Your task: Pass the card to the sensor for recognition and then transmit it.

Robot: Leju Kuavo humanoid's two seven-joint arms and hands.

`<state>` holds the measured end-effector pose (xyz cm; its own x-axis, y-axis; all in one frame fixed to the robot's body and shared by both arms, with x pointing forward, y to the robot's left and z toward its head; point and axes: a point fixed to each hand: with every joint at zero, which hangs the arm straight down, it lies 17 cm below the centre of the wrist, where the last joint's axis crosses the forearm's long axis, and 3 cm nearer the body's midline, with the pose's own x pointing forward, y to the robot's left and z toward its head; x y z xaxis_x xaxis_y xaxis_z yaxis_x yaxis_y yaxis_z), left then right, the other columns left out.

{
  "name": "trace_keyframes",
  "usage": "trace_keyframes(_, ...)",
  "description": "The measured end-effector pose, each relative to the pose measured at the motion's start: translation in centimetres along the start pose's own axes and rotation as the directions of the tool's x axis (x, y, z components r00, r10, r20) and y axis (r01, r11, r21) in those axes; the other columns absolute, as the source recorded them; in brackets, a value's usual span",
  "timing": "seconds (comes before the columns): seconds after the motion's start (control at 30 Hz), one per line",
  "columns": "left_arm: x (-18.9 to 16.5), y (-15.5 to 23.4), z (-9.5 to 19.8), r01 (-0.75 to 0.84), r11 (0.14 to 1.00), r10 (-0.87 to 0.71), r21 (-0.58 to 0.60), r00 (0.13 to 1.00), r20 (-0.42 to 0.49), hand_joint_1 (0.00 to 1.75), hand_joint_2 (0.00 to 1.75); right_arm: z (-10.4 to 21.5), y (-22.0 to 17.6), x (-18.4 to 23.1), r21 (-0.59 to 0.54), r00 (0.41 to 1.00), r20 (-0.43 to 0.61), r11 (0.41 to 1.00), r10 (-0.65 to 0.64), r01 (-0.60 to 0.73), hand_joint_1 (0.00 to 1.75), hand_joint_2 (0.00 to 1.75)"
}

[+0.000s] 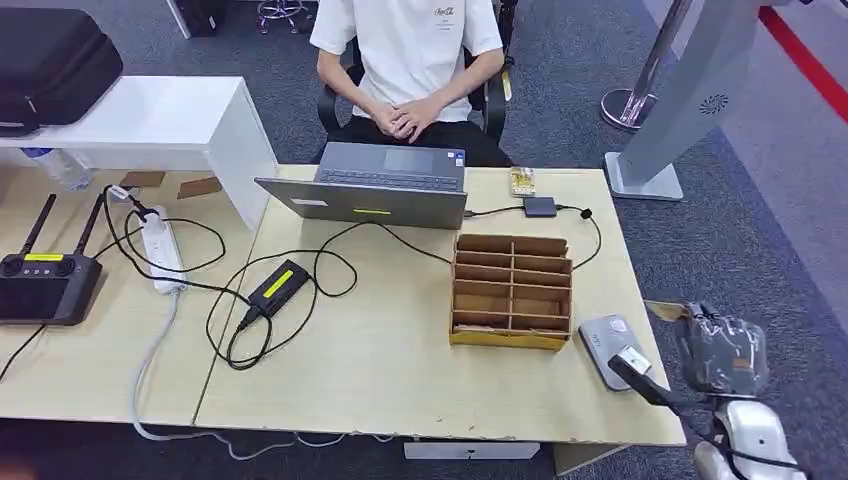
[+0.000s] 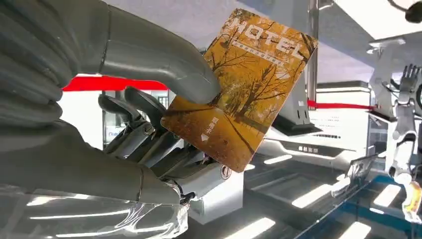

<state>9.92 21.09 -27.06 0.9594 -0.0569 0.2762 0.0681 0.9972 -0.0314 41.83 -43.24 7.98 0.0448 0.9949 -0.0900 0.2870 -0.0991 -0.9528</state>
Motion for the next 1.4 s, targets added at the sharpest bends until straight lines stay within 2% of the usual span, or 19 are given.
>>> trace_keyframes(0.63, 0.0, 0.0, 0.0, 0.005, 1.0, -0.005, -0.001, 1.0, -0.002, 0.0, 1.75, 3.1, 4.1, 1.3, 0.103, 0.999, -0.035, 0.994, -0.038, 0.041, 1.75, 1.75)
trace_keyframes(1.0, -0.1, 0.0, 0.0, 0.013, 1.0, -0.013, -0.002, 1.0, -0.005, 0.0, 1.75, 3.9, 5.2, 1.6, 0.13, 0.998, -0.041, 0.99, -0.045, 0.05, 1.75, 1.75)
trace_keyframes(1.2, -0.2, -0.1, 0.0, 0.026, 1.0, -0.026, -0.006, 1.0, -0.01, 0.0, 1.75, 3.1, 4.0, 1.2, 0.089, 0.997, -0.051, 0.994, -0.061, 0.065, 1.75, 1.75)
trace_keyframes(1.4, -0.3, -0.1, 0.0, 0.03, 1.0, -0.03, -0.008, 0.999, -0.011, 0.0, 1.75, 0.1, 0.4, 0.2, -0.02, 0.993, -0.081, 0.996, -0.087, 0.086, 1.75, 1.75)
